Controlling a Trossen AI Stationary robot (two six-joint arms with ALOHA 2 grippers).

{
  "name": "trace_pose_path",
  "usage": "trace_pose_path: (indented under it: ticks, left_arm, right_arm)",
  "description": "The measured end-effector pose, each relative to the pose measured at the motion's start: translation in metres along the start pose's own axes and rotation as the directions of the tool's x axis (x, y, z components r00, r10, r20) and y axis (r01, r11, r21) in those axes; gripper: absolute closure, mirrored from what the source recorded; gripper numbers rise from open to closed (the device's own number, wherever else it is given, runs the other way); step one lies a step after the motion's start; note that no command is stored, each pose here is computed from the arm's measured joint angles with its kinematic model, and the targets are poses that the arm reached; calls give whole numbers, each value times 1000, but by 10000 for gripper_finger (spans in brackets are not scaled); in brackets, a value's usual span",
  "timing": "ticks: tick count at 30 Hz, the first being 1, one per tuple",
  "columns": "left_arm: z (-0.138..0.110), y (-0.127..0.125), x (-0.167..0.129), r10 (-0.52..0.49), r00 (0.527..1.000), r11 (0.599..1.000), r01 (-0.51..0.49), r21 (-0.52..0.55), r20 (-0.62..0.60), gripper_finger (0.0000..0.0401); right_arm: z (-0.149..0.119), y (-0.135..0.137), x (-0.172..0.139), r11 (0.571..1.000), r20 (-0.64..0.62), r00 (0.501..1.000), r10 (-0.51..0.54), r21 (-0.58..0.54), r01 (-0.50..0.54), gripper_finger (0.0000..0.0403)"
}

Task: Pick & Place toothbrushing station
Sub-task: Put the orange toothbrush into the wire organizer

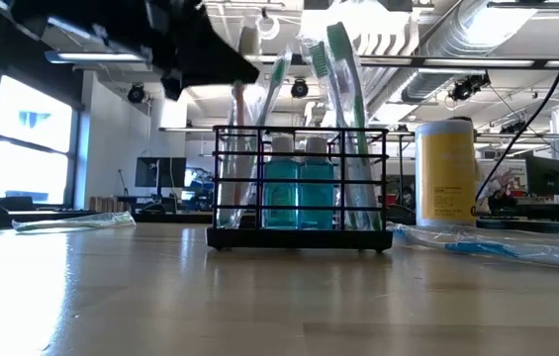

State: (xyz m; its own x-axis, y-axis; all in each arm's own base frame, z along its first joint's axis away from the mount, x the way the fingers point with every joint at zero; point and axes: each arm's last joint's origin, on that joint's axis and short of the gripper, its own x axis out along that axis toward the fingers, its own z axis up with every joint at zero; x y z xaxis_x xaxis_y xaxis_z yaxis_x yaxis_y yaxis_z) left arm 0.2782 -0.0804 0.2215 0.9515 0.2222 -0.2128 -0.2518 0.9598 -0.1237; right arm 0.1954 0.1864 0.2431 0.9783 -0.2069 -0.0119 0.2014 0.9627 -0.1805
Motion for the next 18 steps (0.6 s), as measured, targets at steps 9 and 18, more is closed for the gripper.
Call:
trace_pose_path:
  ticks: [9,18]
  left_arm:
    - [-24,12,-8,-9,999,996,13,-88,44,391]
    - [-27,12,-8,-16,1000,997,17,-76,15,391]
  right_arm:
    - [-1,-1,1,999,-4,1000,-8,-47,7,200]
    - [-1,-1,2,999,-5,1000,-10,-52,9,200]
